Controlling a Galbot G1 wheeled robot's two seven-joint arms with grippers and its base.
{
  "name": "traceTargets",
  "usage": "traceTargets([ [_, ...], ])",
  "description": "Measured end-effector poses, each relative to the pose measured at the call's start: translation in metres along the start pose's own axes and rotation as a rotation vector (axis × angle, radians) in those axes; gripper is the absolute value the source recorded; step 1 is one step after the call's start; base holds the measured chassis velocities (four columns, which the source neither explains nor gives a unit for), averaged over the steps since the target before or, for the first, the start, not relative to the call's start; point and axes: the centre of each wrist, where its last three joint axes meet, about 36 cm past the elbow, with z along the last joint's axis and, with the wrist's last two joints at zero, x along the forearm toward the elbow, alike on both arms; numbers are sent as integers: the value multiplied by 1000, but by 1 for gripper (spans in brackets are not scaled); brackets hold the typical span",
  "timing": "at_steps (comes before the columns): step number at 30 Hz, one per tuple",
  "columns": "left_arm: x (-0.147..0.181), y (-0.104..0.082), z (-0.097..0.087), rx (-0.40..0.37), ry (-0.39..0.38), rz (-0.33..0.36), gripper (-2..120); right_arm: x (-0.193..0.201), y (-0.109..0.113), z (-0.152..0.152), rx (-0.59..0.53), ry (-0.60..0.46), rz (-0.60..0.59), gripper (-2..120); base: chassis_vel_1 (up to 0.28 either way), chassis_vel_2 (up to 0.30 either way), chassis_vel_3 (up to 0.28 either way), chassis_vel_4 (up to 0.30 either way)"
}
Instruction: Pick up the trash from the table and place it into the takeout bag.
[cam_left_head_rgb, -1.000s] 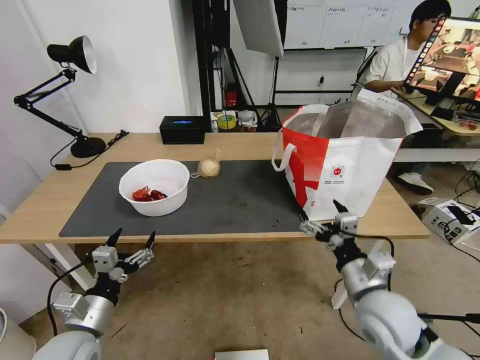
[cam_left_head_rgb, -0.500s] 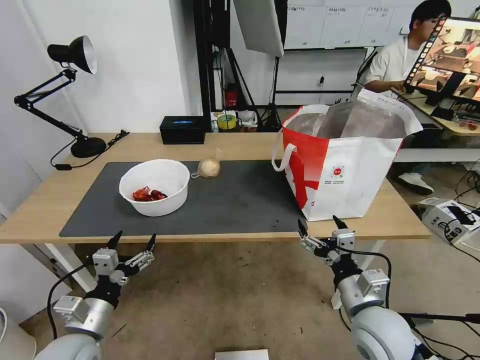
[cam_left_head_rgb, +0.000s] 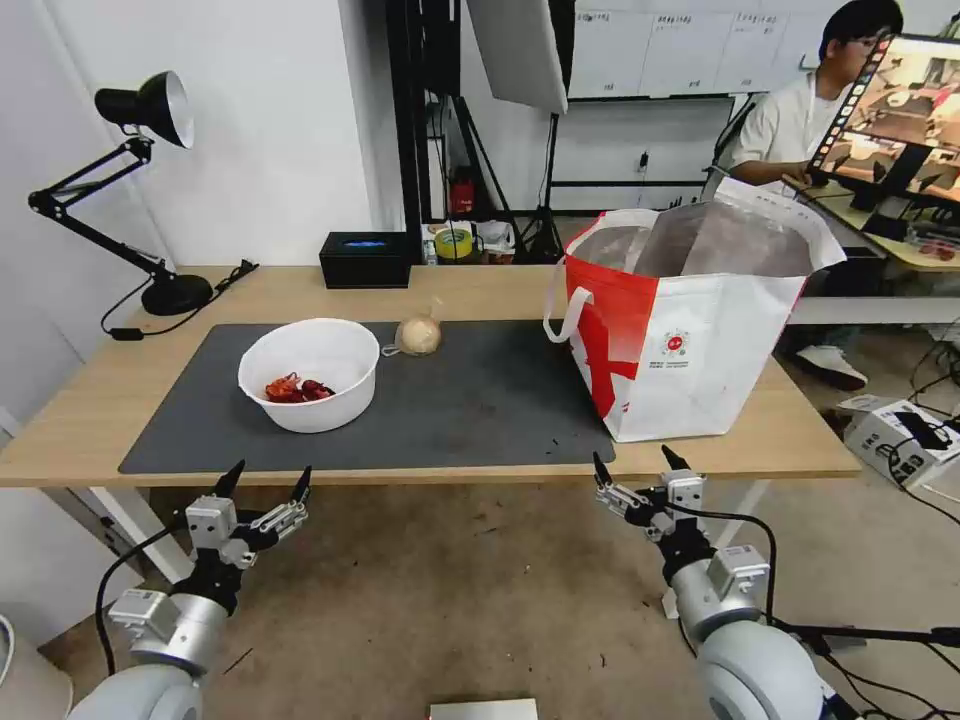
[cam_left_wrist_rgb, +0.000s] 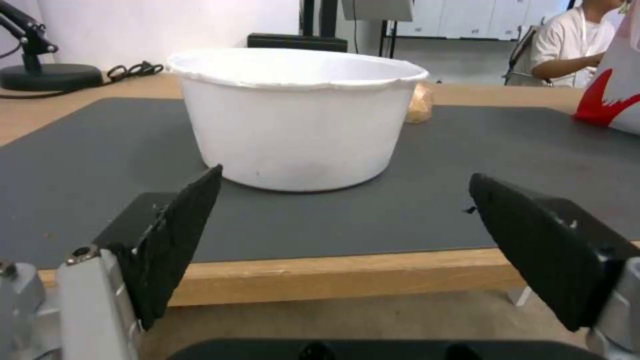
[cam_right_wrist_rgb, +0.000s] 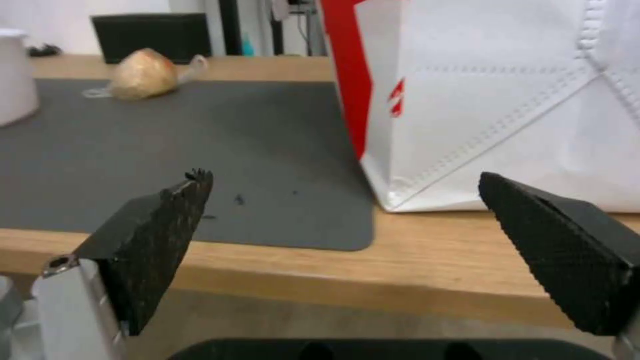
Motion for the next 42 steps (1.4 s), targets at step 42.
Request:
traceTargets([
  [42,-20,11,7,-8,12,41,100,-298,104,-73,61,-52,-287,100,0,0,0,0],
])
